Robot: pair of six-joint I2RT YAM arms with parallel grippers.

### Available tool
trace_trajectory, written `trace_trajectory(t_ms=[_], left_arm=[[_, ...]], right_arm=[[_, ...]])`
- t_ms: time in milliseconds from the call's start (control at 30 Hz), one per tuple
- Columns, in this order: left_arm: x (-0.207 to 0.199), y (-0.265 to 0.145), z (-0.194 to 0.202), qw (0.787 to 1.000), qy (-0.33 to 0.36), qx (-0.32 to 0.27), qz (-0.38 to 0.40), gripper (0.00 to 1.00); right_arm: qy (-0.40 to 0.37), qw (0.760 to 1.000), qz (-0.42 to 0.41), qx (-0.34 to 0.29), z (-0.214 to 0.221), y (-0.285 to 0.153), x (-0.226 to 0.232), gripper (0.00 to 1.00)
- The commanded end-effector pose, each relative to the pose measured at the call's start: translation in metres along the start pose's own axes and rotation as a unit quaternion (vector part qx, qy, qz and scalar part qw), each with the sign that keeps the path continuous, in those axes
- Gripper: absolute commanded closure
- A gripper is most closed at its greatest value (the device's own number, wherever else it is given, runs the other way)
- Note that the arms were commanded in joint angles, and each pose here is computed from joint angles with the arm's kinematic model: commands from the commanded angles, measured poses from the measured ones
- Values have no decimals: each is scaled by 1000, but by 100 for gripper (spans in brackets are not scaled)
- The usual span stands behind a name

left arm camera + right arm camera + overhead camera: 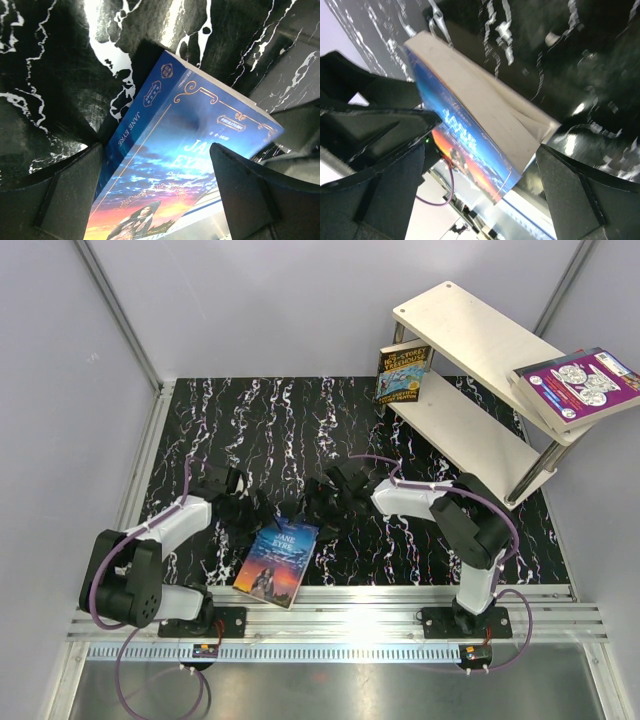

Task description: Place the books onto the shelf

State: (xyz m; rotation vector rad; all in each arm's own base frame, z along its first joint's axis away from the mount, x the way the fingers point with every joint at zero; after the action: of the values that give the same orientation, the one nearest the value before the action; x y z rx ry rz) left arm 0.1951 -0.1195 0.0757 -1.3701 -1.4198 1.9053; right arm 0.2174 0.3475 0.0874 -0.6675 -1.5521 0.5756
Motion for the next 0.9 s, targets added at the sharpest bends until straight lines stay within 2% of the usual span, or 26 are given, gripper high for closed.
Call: trace_trajectory(t_ms=[0, 300, 333, 400, 433, 500, 533, 633, 667, 767, 867], left_arm=[[-9, 10, 5, 999, 6, 21, 30, 10], [-13, 9, 3, 999, 9, 20, 40, 10], [-14, 9, 2, 999, 10, 19, 42, 10], [-15, 8, 3, 999, 11, 20, 44, 10], [-17, 7, 2, 999, 11, 19, 48, 10], [-18, 5, 3, 998, 12, 20, 51, 10], [-20, 3, 3, 998, 13, 20, 57, 10], [-23, -1, 3, 998, 16, 18, 66, 10], [-25, -4, 3, 997, 19, 14, 73, 10], [-33, -13, 2, 995, 41, 6, 95, 6], [-49, -33, -5, 986, 85, -34, 141, 1]], right_arm=[[-33, 999, -38, -3, 4, -21, 43, 0], [-53, 998, -21, 1, 11, -20, 56, 0], [-53, 998, -21, 3, 13, -19, 56, 3], [-52, 998, -19, 7, 15, -15, 53, 17], [-51, 999, -15, 10, 17, -13, 49, 32], [-51, 999, -9, 17, 21, -5, 43, 46], [-50, 999, -2, 20, 23, -2, 37, 58], [-50, 998, 8, 22, 27, 2, 27, 71], [-52, 998, 10, 19, 27, 2, 26, 82], [-71, 997, 22, 7, 22, -3, 28, 100], [-112, 992, 54, -15, 14, -24, 39, 100]])
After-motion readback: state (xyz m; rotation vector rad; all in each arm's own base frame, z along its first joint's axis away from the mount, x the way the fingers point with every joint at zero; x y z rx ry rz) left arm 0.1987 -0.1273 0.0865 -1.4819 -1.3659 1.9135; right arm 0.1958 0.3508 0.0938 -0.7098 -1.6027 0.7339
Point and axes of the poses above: each gripper's point midway between its finger pads, its own y axis out along the fingers, its own x axis along the line the jaws close on, z = x × y, the point moved 5 cm from there along -y, back along the fingers, and after that the axes turned 11 degrees about -y, right-handed, at the moved point
